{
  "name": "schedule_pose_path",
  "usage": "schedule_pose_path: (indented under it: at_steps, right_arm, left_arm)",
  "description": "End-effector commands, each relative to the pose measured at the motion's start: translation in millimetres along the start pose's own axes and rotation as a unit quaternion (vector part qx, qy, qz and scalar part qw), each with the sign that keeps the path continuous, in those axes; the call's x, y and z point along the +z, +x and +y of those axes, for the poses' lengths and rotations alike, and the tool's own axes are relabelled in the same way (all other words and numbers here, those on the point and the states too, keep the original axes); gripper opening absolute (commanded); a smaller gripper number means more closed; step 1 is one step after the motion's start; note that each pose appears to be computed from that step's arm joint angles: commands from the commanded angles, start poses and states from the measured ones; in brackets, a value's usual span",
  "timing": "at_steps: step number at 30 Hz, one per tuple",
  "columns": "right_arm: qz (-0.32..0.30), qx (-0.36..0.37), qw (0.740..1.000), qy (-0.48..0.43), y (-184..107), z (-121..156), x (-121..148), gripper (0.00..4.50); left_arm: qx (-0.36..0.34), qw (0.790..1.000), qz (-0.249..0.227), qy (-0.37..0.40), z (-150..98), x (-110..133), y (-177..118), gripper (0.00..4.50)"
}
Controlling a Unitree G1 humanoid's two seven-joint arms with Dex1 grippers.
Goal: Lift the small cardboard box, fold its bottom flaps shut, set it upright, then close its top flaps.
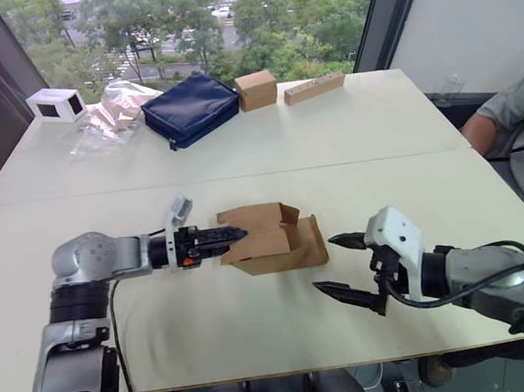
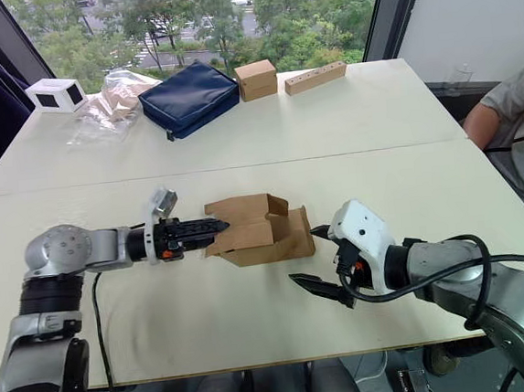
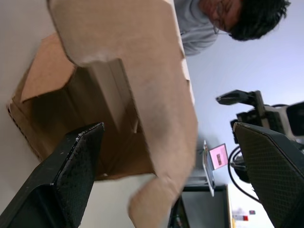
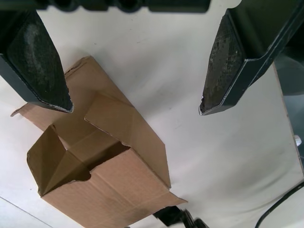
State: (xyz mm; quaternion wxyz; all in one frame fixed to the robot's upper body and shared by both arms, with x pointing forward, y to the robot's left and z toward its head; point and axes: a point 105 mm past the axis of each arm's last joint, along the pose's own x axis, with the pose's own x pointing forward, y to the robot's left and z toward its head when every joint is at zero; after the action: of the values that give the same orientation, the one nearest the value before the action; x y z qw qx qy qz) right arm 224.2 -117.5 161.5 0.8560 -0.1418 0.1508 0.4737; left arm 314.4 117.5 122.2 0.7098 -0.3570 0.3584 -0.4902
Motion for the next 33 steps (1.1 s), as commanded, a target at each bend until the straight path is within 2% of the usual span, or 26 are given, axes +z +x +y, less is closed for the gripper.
schedule_pose_path:
  at_steps: [1, 8, 11, 13, 14, 15, 21, 25, 27, 30, 33]
  right_arm:
    - [-0.016, -0.001, 1.0, -0.018, -3, 3, 13, 4.47]
    - [-0.017, -0.009, 1.0, -0.019, -5, 4, 16, 4.47]
    - [-0.017, -0.009, 1.0, -0.018, -7, 5, 17, 4.5]
    - [-0.016, -0.009, 1.0, -0.017, -8, 5, 16, 4.5]
    - [-0.015, -0.009, 1.0, -0.016, -8, 5, 16, 4.5]
    - [-0.014, -0.009, 1.0, -0.016, -8, 5, 15, 4.5]
    - [-0.01, -0.012, 1.0, -0.013, -9, 3, 12, 4.5]
    - [-0.018, -0.017, 1.0, -0.008, -10, 2, 13, 4.5]
    - [-0.042, -0.028, 0.999, 0.006, -13, -3, 19, 4.5]
    - [-0.11, -0.049, 0.992, 0.043, -21, -15, 36, 4.5]
    - [-0.194, -0.075, 0.975, 0.078, -32, -32, 60, 4.5]
  left_arm:
    - [-0.006, 1.0, -0.002, 0.019, -1, 7, 9, 4.5]
    - [-0.02, 1.0, -0.013, 0.018, 0, 13, 18, 4.5]
    - [-0.028, 0.999, -0.018, 0.016, -1, 15, 21, 3.77]
    - [-0.029, 0.999, -0.015, 0.017, -1, 13, 23, 2.92]
    - [-0.031, 0.999, -0.012, 0.017, -2, 12, 24, 2.64]
    - [-0.032, 0.999, -0.011, 0.017, -2, 11, 24, 2.14]
    - [-0.043, 0.999, -0.013, 0.017, -5, 12, 26, 0.07]
    - [-0.067, 0.997, -0.021, 0.042, -17, 17, 20, 0.07]
    - [-0.078, 0.993, -0.04, 0.076, -28, 30, 11, 0.07]
    - [-0.093, 0.982, -0.059, 0.151, -48, 46, 0, 0.07]
    - [-0.095, 0.963, -0.061, 0.246, -69, 59, -8, 0.07]
